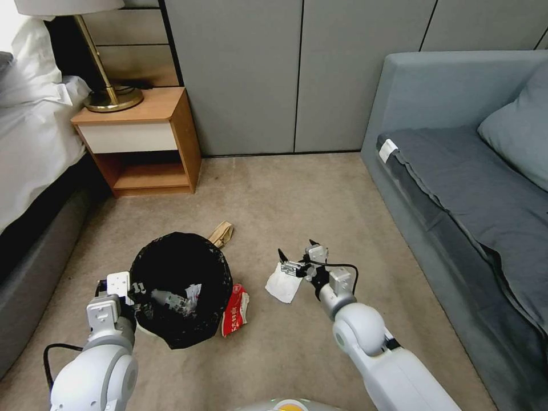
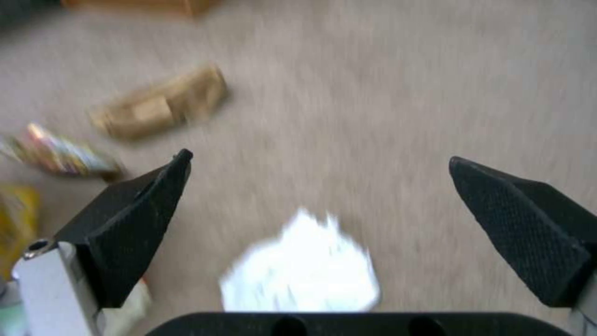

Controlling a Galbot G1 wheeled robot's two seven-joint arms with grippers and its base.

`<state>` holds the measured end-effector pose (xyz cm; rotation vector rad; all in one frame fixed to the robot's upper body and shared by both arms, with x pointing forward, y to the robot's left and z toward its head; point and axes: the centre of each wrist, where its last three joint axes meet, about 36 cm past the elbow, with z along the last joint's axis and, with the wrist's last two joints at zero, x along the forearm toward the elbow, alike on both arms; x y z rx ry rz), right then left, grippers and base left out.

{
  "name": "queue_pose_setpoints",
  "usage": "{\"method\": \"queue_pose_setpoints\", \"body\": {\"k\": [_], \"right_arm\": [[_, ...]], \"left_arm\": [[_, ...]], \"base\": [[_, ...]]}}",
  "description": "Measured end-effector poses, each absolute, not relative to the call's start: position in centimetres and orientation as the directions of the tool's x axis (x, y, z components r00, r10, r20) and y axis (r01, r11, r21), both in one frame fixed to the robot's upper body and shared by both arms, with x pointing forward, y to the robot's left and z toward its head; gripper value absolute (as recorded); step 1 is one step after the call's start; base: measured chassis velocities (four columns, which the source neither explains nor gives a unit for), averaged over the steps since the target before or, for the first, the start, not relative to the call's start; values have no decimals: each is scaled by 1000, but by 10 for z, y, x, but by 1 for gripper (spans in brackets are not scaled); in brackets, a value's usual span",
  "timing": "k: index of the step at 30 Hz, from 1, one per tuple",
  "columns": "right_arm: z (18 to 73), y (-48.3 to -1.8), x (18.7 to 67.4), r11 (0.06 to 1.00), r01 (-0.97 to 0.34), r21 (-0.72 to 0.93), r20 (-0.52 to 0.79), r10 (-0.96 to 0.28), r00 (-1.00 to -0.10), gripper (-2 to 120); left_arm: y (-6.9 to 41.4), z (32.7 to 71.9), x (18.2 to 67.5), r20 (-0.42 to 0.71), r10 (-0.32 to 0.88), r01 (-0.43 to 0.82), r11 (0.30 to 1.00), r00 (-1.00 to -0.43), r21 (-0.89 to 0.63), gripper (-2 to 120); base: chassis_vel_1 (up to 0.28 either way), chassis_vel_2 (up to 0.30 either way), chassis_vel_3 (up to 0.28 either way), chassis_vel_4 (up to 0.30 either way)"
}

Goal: Pick up the trash bin, then pick up the garbage from the floor and place it into the trash bin.

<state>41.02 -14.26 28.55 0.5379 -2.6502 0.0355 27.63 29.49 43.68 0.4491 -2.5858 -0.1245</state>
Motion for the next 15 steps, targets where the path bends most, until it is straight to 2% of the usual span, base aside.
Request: {"method": "queue_pose_setpoints", "body": {"k": [6, 15], "right_arm": [[241, -147, 424, 914, -404, 32, 507, -363, -782, 100], [205, -152, 432, 902, -429, 35, 585, -367, -723, 100]], "left_arm": [[295, 431, 276, 480, -346, -297, 938, -806, 178, 1], [292, 428, 275, 486, -345, -297, 939, -803, 176, 1]], "base": [[0, 0, 0, 0], [0, 0, 0, 0]]}}
